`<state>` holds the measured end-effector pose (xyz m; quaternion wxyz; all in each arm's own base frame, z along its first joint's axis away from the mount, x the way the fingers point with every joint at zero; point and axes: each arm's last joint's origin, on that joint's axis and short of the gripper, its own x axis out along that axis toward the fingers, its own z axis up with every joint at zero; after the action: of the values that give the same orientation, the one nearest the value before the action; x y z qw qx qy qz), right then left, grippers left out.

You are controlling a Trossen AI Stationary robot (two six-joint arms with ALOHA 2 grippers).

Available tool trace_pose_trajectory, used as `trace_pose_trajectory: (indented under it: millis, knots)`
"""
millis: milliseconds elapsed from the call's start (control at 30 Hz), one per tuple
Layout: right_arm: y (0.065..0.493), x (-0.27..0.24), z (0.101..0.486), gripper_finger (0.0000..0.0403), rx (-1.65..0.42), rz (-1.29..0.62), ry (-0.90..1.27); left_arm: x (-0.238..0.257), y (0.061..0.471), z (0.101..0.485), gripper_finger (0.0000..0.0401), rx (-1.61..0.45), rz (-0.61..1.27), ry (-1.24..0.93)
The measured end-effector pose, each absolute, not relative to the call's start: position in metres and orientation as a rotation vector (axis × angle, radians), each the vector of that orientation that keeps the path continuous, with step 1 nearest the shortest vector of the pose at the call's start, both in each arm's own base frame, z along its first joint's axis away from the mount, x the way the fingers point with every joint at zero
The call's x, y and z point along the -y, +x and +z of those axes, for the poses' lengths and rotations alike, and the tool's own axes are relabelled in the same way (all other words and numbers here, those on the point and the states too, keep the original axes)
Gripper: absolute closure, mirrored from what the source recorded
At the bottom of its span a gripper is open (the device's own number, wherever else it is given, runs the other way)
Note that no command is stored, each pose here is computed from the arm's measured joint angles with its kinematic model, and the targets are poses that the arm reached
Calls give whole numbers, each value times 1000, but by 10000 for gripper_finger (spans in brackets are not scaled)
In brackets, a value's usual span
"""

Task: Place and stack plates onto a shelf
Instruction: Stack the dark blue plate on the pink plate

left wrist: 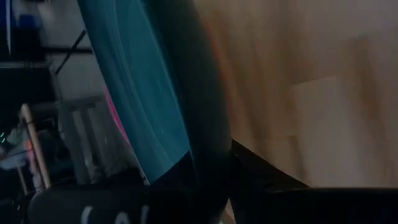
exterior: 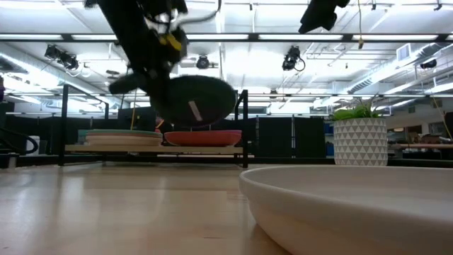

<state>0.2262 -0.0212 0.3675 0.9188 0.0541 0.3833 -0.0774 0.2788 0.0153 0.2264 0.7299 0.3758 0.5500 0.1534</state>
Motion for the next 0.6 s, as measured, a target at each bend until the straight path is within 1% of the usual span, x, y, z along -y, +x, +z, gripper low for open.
trace_pose_trajectory:
  millis: [133, 233, 333, 467, 600]
  knots:
    - [228, 18, 367, 250, -790, -162, 84, -41, 281, 218, 351, -1185, 423, 853]
    - [230, 16, 366, 250, -788, -155, 77, -56, 284, 215, 351, -1143, 452, 882]
    - [232, 15, 364, 250, -786, -150, 75, -67, 284, 212, 351, -1125, 462, 910]
    - [233, 13, 355, 250, -800, -136, 75, -77, 282, 211, 350, -1118, 432, 882]
    - [234, 13, 350, 250, -812, -135, 76, -79, 282, 211, 329, -1112, 422, 877]
